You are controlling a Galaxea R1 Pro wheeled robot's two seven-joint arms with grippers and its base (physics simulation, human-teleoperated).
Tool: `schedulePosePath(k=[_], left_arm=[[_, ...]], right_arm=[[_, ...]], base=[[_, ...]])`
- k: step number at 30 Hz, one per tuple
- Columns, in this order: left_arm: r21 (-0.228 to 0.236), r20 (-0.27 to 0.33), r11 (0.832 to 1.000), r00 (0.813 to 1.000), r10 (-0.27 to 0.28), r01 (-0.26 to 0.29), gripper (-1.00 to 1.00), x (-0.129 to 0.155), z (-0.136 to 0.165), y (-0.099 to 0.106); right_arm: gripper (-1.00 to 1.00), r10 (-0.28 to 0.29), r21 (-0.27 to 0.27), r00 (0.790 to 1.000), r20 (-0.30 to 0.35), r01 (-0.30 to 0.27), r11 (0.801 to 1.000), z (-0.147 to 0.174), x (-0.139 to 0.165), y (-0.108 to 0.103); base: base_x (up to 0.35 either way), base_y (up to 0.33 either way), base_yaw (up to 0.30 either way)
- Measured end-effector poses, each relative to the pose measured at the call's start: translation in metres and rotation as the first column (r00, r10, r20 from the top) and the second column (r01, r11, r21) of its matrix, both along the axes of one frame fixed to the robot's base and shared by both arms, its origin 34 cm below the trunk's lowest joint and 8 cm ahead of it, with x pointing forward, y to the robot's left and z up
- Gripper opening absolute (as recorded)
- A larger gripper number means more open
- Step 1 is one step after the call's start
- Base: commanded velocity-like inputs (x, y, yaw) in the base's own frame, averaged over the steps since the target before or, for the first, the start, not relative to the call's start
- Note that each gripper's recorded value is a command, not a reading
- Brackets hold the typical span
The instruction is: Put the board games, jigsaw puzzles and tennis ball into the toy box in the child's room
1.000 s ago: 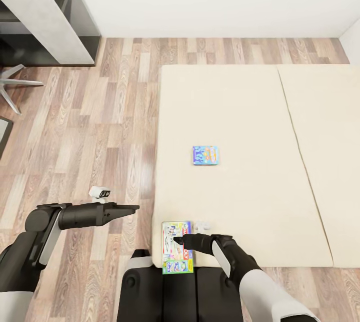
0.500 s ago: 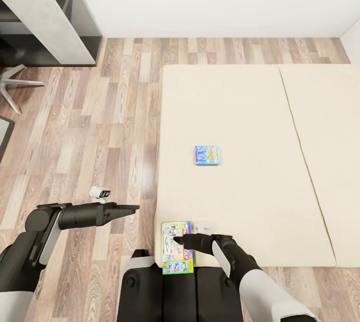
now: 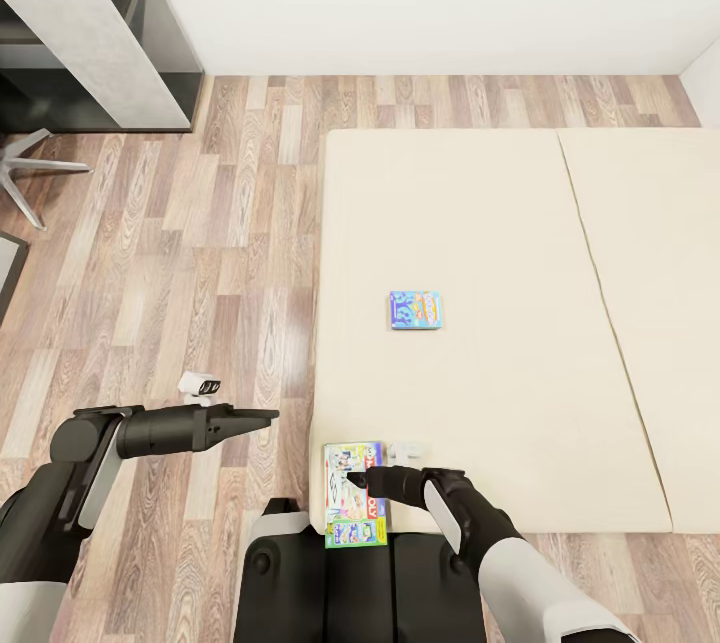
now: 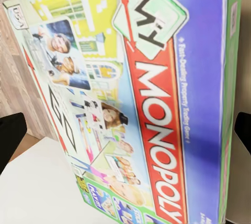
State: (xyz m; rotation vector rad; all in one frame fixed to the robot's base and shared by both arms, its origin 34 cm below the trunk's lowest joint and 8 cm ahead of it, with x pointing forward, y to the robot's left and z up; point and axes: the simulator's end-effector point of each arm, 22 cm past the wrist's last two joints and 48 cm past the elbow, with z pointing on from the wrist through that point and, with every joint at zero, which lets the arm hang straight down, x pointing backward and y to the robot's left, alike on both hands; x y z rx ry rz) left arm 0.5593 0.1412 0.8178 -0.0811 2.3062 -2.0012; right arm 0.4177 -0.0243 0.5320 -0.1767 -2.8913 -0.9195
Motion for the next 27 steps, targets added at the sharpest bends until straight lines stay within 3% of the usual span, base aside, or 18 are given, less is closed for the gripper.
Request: schedulePosePath(k=[27], left_arm=[[0.000,0.001,1.000,1.000,0.001,-0.001,1.00,0.0003,0.0004,0.0007]], right_arm=[[1.00,-0.001,0.003,1.000,0.002,0.001,1.000,0.0005,0.0008,0.0005]], base=[[0.000,0.003,0.000]])
